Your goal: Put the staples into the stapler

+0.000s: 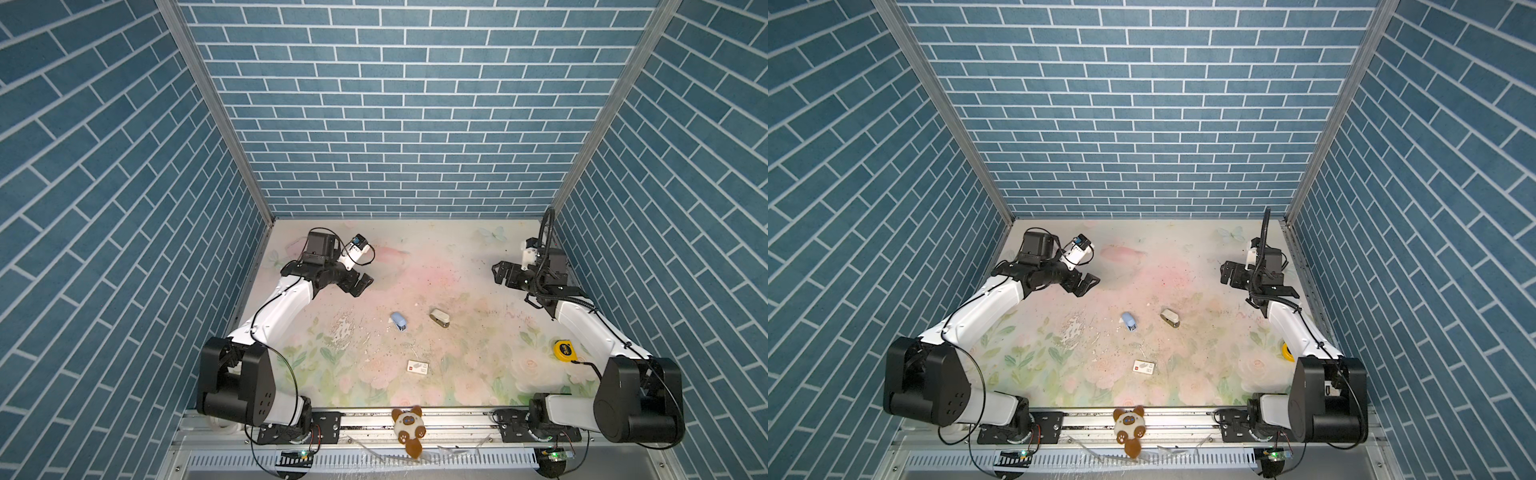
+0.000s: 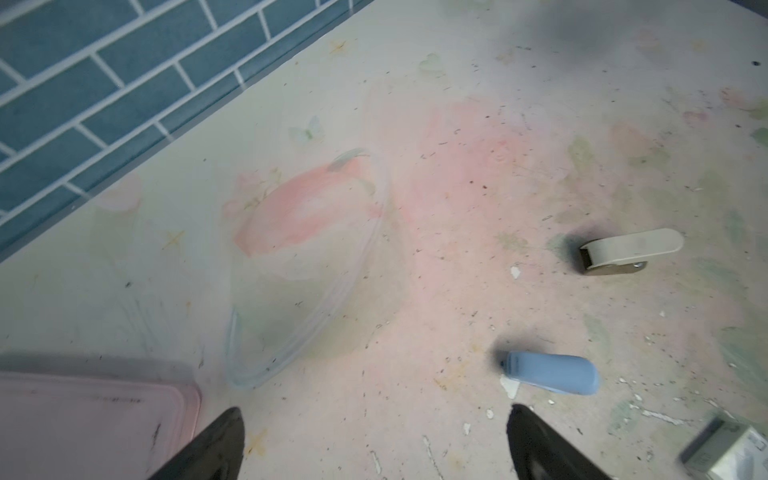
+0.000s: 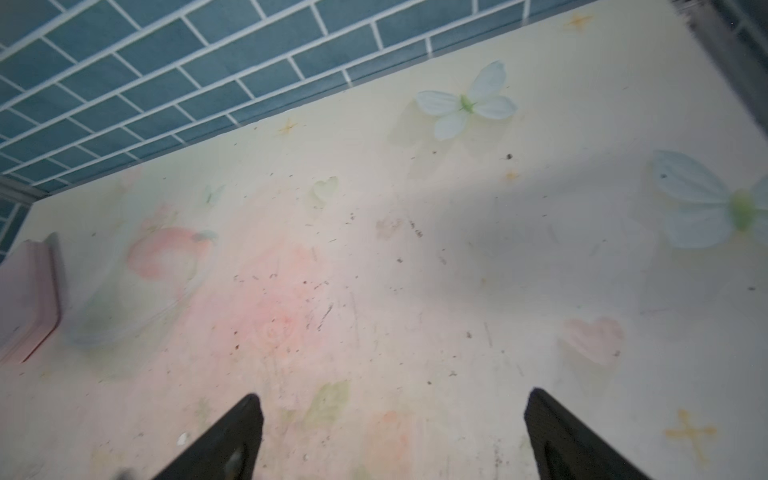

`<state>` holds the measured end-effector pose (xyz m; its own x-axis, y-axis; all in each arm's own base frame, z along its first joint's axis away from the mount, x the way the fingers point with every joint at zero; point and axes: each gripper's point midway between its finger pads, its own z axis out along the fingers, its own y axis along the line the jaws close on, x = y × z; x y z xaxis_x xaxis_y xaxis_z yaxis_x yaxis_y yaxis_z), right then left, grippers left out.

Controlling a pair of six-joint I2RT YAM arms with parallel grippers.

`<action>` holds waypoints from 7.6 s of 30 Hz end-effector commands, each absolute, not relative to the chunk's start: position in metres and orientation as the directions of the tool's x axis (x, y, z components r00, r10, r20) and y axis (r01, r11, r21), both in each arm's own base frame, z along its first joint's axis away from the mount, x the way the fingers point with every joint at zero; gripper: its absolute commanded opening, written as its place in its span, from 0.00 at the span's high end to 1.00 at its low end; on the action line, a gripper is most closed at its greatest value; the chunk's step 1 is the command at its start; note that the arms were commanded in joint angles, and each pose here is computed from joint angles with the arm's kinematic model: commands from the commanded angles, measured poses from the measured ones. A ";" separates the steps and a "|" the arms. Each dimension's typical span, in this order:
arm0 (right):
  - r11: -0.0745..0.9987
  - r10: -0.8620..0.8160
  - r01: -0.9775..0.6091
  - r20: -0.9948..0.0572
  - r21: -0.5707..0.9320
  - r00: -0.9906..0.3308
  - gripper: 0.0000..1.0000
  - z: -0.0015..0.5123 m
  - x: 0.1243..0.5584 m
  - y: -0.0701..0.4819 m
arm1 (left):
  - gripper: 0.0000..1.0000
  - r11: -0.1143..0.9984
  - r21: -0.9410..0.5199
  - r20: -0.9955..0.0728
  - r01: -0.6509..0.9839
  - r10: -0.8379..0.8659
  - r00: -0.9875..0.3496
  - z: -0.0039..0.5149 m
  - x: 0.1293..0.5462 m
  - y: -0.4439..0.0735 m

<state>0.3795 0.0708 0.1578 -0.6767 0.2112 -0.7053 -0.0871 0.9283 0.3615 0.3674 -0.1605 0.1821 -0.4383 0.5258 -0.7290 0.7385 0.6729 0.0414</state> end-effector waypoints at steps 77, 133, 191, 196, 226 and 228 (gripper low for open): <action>0.700 0.534 0.204 -0.312 0.684 -0.786 0.37 0.151 0.269 0.084 | 0.63 -0.138 -0.045 -0.311 0.989 0.943 0.118 0.008 0.135 -0.323; 0.581 0.168 0.126 0.033 0.804 -0.985 0.47 0.075 0.189 0.171 | 0.52 -0.017 0.057 -0.483 0.998 0.875 0.043 0.021 0.162 -0.346; 0.478 -0.043 0.077 0.111 0.875 -0.993 0.57 0.034 0.161 0.236 | 0.65 -0.007 0.006 -0.576 1.000 0.818 0.009 0.013 0.158 -0.349; 0.472 -0.055 0.071 0.110 0.879 -0.992 0.58 0.035 0.158 0.239 | 0.65 -0.005 0.004 -0.570 1.000 0.821 0.006 0.011 0.158 -0.348; 0.441 -0.091 0.052 0.103 0.896 -0.991 0.59 0.037 0.152 0.247 | 0.64 0.002 -0.018 -0.576 1.000 0.818 -0.012 0.008 0.157 -0.351; 0.440 -0.096 0.053 0.106 0.896 -0.990 0.58 0.036 0.151 0.248 | 0.63 0.001 -0.022 -0.573 1.000 0.820 -0.013 0.007 0.156 -0.351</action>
<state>0.1556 0.2457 0.0370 -0.9931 -0.0837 0.0817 0.0353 0.4518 0.8914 0.1602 -0.3572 0.0195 0.0146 0.7951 -0.6063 0.9998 -0.0047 0.0179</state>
